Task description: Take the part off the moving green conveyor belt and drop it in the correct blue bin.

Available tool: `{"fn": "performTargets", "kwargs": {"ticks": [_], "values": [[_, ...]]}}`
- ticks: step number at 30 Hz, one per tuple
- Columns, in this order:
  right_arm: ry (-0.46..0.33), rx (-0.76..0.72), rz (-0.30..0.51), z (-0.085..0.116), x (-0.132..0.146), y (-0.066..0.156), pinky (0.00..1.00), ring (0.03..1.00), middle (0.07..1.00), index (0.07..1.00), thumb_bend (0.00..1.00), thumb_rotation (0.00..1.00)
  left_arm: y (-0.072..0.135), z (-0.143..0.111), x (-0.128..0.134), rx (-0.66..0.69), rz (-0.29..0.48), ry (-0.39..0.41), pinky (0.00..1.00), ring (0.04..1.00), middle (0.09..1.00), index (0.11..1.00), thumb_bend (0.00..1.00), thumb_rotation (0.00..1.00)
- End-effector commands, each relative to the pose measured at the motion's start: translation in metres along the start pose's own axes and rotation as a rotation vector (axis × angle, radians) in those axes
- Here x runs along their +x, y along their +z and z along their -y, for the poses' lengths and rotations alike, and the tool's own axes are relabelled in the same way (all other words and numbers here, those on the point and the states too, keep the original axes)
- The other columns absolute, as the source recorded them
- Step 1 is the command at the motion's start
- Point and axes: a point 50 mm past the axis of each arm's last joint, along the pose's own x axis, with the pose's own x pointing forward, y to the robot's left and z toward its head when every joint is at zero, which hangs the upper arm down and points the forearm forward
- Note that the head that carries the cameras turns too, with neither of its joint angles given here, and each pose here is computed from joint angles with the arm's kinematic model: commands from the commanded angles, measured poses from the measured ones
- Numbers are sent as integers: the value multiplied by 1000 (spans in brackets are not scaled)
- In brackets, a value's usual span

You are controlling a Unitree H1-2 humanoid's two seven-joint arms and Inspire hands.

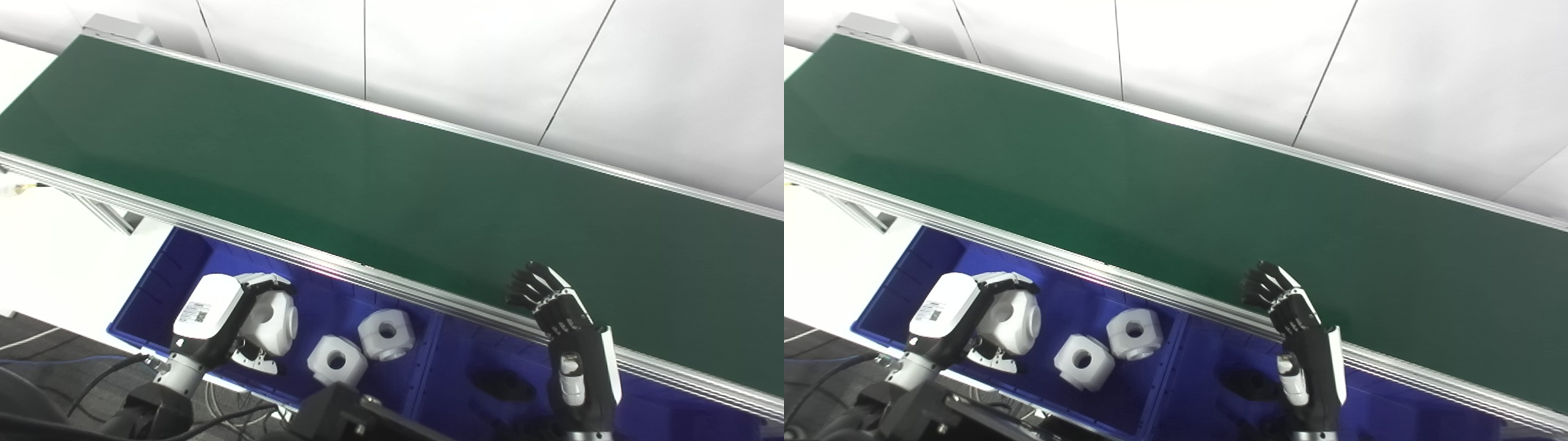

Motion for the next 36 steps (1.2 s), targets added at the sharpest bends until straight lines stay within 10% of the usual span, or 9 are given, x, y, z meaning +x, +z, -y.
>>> {"fn": "performTargets", "kwargs": {"ticks": [1,7,8,10,16,36], "values": [[9,8,63,-4,5,10,673,738,767,809,829,886,3,-11,2,4,9,46,412,469,471,512,518,0],[14,6,62,-4,6,10,671,737,768,811,823,885,1,-10,2,49,-40,-90,536,594,606,499,521,57],[13,6,62,-4,7,10,671,735,768,811,819,885,1,-11,2,66,-46,-110,618,676,692,619,790,275],[14,5,60,-4,7,9,672,737,769,812,819,886,2,-12,2,109,-53,-144,717,769,781,711,937,433],[14,6,58,-4,8,8,673,738,769,811,819,886,1,-14,2,170,-48,-188,949,968,958,874,1000,733],[18,6,57,-4,9,5,682,744,774,813,833,881,22,-31,-3,95,86,-116,939,947,955,902,1000,801]]}}
